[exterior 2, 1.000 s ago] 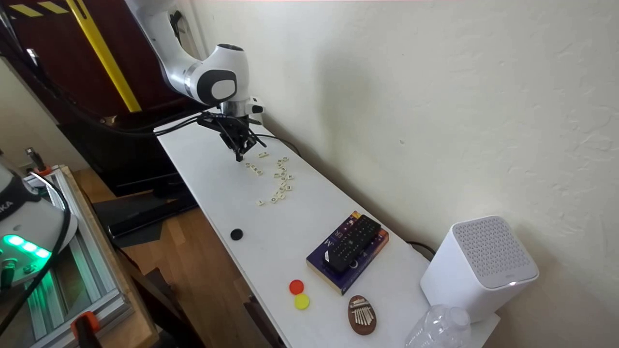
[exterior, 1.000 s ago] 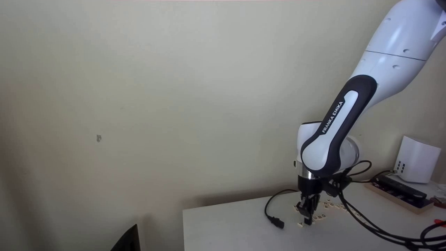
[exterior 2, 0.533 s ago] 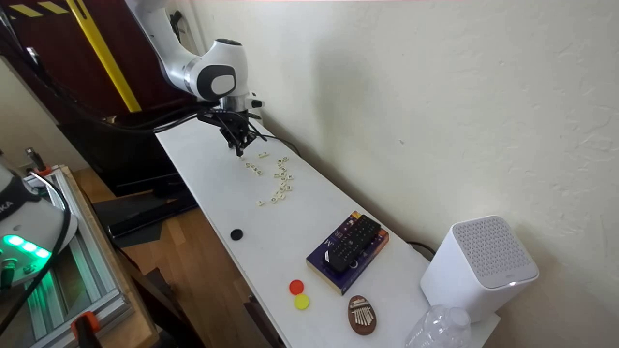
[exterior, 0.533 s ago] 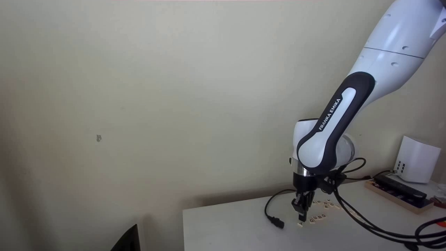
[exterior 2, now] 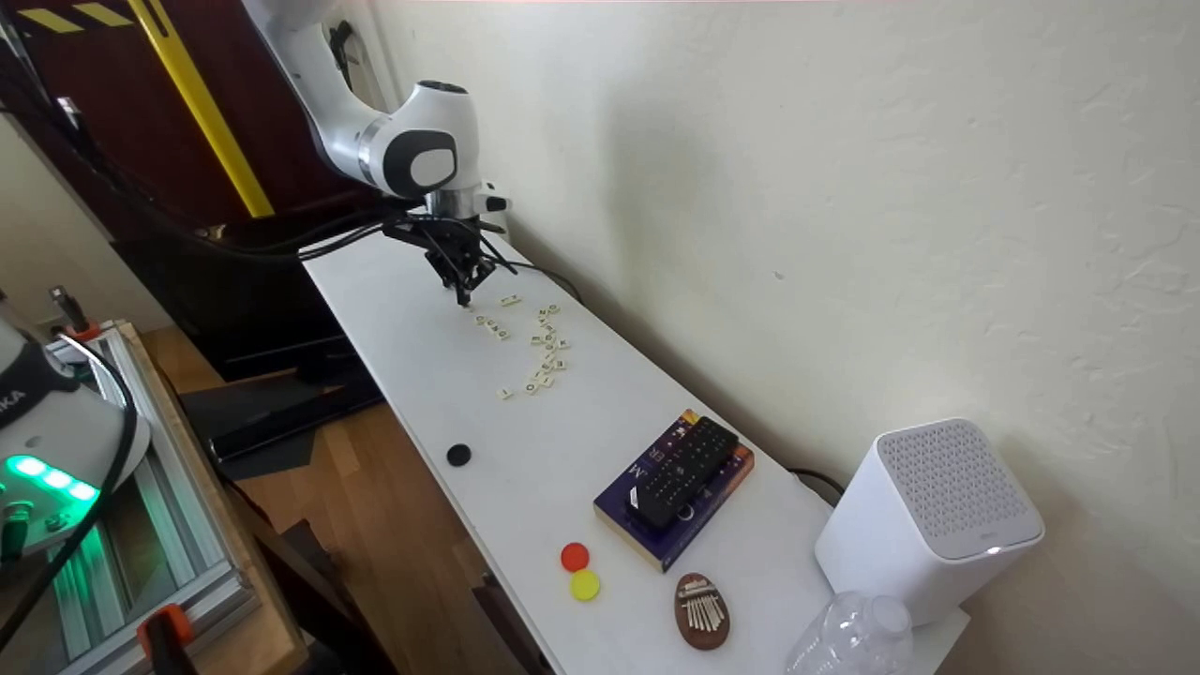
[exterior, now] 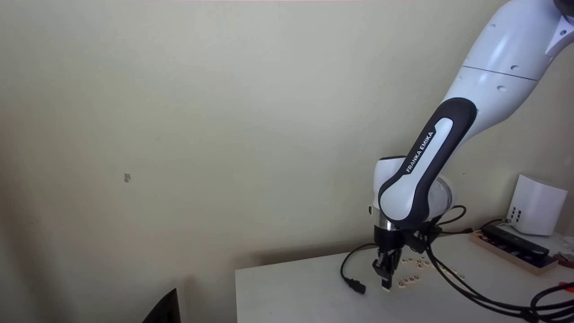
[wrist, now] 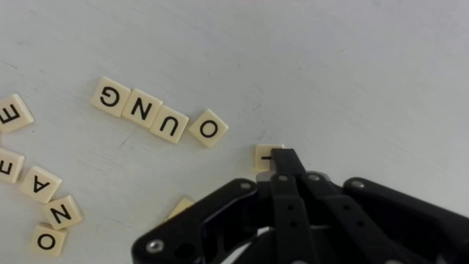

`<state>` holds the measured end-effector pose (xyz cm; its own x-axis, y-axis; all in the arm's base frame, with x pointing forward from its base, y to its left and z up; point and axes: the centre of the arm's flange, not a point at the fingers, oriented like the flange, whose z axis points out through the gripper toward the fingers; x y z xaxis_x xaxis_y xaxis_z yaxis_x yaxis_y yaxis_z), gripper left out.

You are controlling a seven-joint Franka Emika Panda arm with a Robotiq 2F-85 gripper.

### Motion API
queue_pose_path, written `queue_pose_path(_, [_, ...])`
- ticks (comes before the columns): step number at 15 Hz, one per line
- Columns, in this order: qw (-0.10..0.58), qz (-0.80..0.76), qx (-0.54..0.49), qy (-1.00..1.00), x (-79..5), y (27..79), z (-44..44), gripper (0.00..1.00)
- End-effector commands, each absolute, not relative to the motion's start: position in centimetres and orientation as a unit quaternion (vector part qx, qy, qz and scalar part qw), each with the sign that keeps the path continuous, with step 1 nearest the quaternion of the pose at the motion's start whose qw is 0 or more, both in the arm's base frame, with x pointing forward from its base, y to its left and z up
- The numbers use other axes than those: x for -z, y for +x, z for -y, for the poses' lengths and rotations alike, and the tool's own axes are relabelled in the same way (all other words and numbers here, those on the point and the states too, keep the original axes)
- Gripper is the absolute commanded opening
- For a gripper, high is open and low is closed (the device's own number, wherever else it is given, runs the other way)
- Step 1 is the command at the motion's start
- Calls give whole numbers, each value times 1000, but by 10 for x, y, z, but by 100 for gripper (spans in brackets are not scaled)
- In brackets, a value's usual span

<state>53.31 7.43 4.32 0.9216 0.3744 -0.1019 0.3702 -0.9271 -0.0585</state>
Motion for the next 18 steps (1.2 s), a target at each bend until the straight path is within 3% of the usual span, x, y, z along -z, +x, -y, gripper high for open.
queue_pose_path(1, [9, 190, -63, -980, -35, 533, -70, 0])
queue_pose_path(7, [9, 134, -72, -988, -30, 531, -61, 0])
queue_pose_path(18, [49, -157, -83, -983, -28, 542, -50, 0])
